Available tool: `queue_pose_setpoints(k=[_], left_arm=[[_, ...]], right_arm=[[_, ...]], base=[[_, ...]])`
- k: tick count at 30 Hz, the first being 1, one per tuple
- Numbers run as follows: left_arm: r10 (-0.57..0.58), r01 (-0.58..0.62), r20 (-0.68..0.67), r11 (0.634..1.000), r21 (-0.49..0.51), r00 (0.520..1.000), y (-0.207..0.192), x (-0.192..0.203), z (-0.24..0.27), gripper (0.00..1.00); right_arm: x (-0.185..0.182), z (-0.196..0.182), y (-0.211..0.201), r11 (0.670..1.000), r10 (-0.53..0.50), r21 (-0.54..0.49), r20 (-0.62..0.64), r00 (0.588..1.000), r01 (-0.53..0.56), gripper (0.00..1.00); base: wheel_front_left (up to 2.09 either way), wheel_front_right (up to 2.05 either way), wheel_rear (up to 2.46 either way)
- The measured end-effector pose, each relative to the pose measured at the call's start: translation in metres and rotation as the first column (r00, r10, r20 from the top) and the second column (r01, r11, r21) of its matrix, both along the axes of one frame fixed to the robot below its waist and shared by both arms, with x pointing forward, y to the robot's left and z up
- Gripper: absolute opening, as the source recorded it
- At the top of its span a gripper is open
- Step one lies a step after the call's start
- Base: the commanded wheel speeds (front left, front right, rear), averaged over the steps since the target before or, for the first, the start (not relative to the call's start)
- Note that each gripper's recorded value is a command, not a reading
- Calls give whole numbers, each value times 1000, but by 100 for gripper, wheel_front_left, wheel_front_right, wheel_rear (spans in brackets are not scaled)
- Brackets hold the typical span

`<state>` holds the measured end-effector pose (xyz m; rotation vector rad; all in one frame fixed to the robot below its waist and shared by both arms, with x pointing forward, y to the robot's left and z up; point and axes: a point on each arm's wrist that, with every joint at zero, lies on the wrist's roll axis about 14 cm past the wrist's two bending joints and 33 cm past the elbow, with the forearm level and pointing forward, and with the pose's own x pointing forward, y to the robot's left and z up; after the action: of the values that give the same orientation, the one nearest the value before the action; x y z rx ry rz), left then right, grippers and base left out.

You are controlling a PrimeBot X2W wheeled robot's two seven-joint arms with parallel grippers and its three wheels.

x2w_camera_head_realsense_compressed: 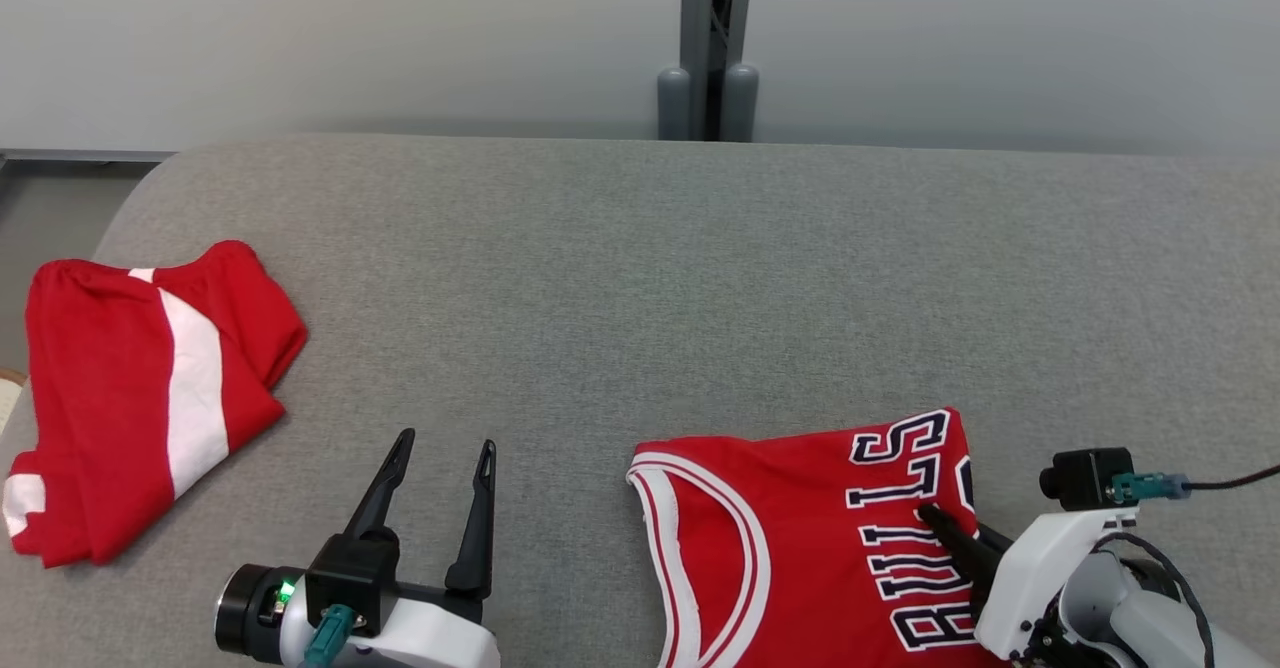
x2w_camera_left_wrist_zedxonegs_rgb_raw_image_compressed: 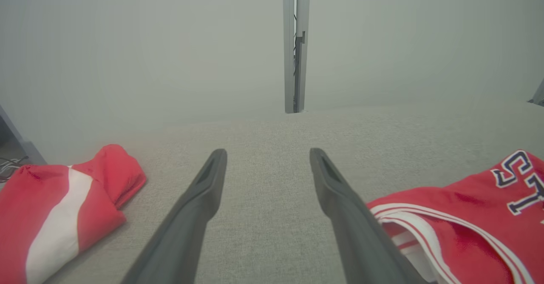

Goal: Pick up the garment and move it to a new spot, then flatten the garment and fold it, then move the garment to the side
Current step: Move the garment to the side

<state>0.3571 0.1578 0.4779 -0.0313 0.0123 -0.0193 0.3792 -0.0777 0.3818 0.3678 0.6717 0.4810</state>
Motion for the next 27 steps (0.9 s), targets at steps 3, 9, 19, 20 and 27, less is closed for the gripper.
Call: queue_pose_setpoints(k=[3, 9, 19, 20, 27], left_arm=[[-47, 47, -4, 999, 3, 999, -14, 7, -2, 100], [-165, 166, -10, 986, 6, 986, -50, 28, -6, 100], [-304, 304, -23, 953, -7, 952, -100, 72, -25, 100], [-308, 308, -27, 951, -9, 951, -103, 77, -28, 100], [-369, 368, -60, 929, -27, 927, -125, 103, -57, 100]], right_arm=[[8, 4, -15, 998, 7, -58, 44, 999, -5, 0], [35, 14, -62, 983, -9, -181, 121, 993, 31, 0], [85, 18, -164, 912, -102, -375, 189, 977, 168, 0], [90, 19, -175, 900, -110, -397, 199, 974, 182, 0], [102, 5, -247, 802, -168, -545, 185, 968, 243, 0]], base=[[0, 0, 0], [0, 0, 0], [0, 0, 0], [0, 0, 0], [0, 0, 0]])
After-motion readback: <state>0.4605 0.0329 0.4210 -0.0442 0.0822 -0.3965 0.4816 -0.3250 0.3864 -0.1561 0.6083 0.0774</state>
